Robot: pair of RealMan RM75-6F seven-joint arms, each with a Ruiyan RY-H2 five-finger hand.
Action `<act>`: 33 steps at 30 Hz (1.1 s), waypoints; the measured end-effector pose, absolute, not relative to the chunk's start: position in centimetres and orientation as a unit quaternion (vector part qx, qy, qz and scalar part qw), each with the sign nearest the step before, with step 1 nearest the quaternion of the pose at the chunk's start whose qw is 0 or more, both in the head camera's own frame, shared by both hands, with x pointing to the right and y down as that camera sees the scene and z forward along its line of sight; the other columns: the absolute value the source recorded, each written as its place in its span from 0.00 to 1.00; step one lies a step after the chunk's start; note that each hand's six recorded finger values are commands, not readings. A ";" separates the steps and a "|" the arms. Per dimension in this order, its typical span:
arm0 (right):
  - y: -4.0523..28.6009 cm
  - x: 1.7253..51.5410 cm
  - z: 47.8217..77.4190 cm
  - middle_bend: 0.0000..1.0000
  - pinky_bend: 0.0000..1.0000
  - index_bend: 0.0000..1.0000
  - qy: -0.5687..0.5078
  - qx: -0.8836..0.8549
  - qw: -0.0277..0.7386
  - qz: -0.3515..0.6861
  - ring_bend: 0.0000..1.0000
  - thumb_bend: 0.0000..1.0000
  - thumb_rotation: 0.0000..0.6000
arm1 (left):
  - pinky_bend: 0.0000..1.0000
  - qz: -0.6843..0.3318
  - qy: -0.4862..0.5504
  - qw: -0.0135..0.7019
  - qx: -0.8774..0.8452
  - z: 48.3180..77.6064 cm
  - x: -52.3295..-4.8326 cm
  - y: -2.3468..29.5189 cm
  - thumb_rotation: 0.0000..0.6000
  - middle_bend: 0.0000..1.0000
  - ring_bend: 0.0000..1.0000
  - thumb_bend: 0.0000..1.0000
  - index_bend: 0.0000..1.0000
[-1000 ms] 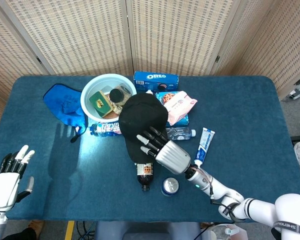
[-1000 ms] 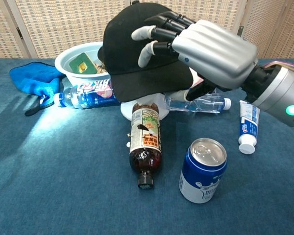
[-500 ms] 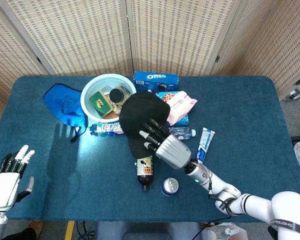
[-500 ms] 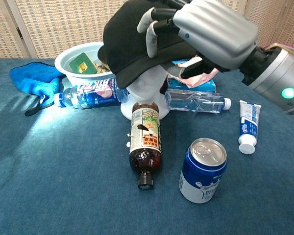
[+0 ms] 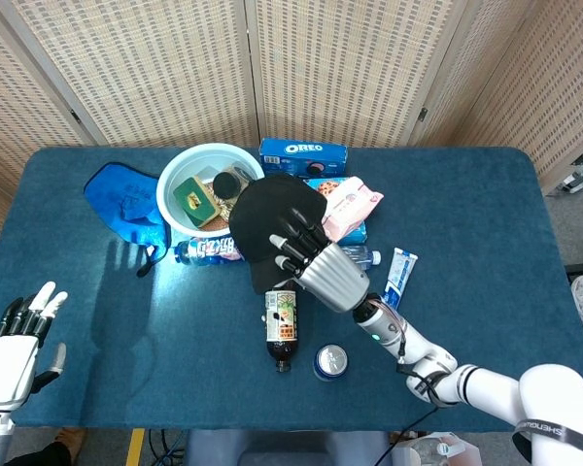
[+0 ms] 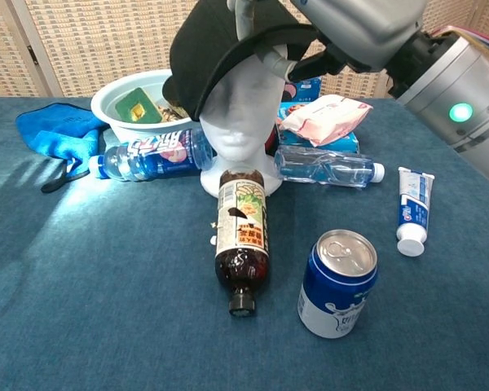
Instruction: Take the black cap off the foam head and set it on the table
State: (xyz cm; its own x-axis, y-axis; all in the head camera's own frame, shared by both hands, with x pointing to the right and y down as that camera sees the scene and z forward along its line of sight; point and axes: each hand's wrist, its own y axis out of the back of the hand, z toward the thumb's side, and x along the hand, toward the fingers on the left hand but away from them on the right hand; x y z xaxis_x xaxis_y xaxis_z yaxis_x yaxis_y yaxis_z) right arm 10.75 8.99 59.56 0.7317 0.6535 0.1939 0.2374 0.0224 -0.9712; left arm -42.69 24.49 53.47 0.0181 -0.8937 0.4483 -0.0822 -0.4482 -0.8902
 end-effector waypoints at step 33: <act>3.7 9.6 57.1 0.32 0.00 0.75 -0.338 -0.599 0.707 0.165 0.09 0.51 1.00 | 0.00 -0.581 0.393 0.347 -0.623 53.6 -42.7 24.7 1.00 0.00 0.00 0.49 0.08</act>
